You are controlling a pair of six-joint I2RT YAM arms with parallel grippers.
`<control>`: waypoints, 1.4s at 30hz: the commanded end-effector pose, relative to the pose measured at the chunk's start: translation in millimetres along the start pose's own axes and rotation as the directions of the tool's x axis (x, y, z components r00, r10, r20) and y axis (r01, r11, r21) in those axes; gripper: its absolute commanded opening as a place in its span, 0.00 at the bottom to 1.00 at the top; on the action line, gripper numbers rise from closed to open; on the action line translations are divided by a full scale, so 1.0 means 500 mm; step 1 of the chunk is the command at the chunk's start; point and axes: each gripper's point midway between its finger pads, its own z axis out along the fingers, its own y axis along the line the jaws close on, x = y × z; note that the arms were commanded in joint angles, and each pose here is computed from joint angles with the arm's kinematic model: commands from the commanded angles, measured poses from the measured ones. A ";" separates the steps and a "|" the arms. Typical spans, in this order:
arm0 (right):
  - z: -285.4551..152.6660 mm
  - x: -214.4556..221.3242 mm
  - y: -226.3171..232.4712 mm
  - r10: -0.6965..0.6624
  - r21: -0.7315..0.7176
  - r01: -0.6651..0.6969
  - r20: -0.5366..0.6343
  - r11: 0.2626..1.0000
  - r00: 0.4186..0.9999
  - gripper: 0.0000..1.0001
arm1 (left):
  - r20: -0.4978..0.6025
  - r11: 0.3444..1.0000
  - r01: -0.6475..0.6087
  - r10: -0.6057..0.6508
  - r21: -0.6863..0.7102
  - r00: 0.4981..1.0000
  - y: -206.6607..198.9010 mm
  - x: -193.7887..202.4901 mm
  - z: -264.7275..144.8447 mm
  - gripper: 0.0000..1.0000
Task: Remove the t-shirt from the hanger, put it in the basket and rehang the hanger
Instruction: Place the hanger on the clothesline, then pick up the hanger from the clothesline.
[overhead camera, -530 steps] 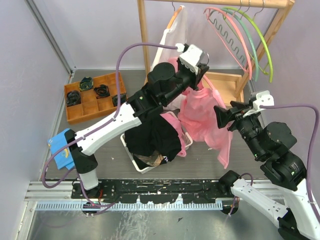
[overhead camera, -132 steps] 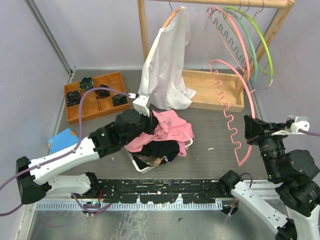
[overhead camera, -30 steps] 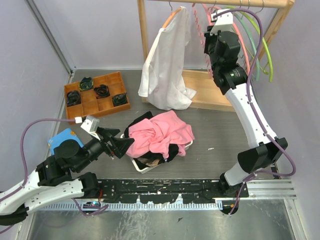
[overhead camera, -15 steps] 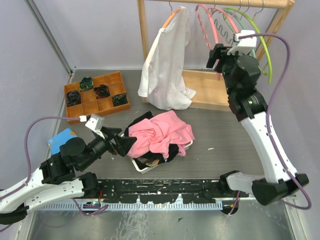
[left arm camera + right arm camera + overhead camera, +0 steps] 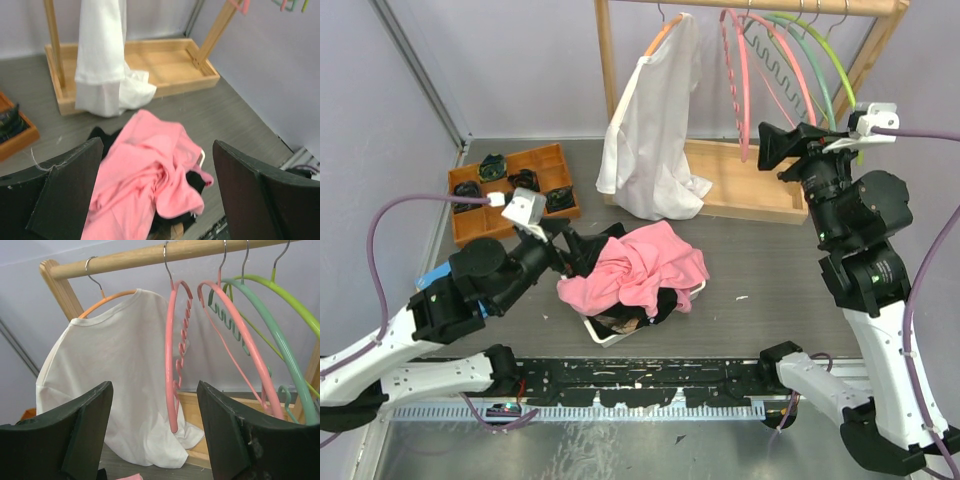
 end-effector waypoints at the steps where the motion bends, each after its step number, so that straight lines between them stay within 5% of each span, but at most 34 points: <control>1: -0.018 0.024 0.010 0.021 -0.035 -0.023 -0.038 0.999 0.999 0.74 | 0.102 0.990 -0.127 0.132 -0.056 0.986 -0.021 -0.113 0.040 0.98; 6: -0.059 0.031 0.002 0.031 -0.032 -0.033 -0.048 0.999 0.998 0.73 | 0.142 0.958 -0.253 0.271 -0.135 0.952 -0.049 -0.217 0.102 0.98; 19: -0.134 0.059 0.012 0.071 -0.098 -0.079 -0.078 0.992 0.994 0.71 | 0.181 0.925 -0.323 0.359 -0.200 0.916 -0.005 -0.367 0.280 0.98; 38: -0.169 0.058 0.025 0.079 -0.153 -0.089 -0.072 0.984 0.994 0.70 | 0.068 0.896 -0.389 0.411 -0.214 0.909 0.093 -0.334 0.497 0.99; 42: -0.167 0.062 0.029 0.081 -0.162 -0.093 -0.076 0.982 0.994 0.70 | 0.056 0.896 -0.389 0.409 -0.214 0.911 0.100 -0.322 0.510 0.82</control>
